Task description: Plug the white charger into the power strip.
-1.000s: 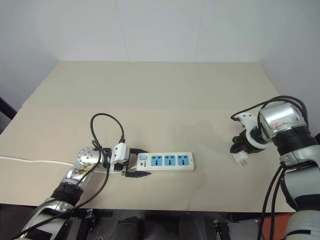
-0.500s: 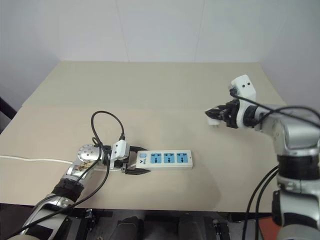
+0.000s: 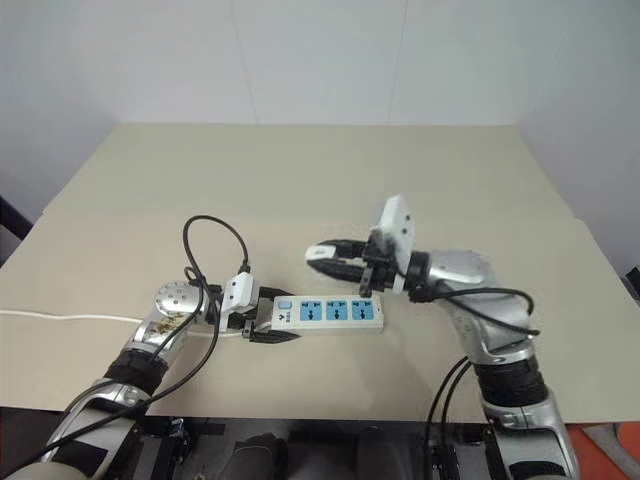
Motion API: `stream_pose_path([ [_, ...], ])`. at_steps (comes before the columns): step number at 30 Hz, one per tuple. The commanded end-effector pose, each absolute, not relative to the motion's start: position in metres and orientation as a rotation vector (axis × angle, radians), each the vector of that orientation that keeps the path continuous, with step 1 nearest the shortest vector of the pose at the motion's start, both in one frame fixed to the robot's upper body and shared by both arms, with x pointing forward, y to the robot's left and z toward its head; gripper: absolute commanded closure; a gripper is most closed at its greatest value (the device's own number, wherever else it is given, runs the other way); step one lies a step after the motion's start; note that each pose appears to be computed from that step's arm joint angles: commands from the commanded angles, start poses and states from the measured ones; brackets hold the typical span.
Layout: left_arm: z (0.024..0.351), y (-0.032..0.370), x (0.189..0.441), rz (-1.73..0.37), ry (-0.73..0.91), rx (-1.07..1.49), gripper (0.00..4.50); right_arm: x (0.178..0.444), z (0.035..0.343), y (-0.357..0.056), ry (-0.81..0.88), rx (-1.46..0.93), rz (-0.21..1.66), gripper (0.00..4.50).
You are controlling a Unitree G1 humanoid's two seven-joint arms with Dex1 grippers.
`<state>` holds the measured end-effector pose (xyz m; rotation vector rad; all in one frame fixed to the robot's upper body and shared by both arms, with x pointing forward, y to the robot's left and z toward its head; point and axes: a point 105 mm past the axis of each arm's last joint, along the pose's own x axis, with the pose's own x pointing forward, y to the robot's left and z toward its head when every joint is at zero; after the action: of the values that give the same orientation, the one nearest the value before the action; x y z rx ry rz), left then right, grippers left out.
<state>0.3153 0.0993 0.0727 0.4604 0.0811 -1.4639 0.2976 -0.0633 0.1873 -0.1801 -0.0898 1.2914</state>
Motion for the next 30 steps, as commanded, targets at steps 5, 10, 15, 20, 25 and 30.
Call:
stream_pose_path([
  [5,0.073,0.098,0.317,-1.480,0.092,0.497,1.17,0.305,0.175,-0.050,-0.126,-0.210,1.318,3.39],
  [10,0.072,0.097,0.316,-1.491,0.091,0.494,1.17,0.308,0.157,-0.042,-0.107,-0.228,1.331,3.39],
  [15,0.071,0.096,0.315,-1.489,0.091,0.479,1.17,0.309,0.150,-0.038,-0.103,-0.232,1.342,3.39],
  [20,0.071,0.096,0.314,-1.494,0.091,0.478,1.17,0.311,0.151,-0.037,-0.108,-0.216,1.335,3.39],
  [25,0.071,0.095,0.314,-1.498,0.091,0.478,1.17,0.317,0.152,-0.040,-0.107,-0.206,1.309,3.39],
  [30,0.071,0.096,0.314,-1.501,0.094,0.477,1.17,0.321,0.159,-0.041,-0.122,-0.188,1.293,3.39],
])
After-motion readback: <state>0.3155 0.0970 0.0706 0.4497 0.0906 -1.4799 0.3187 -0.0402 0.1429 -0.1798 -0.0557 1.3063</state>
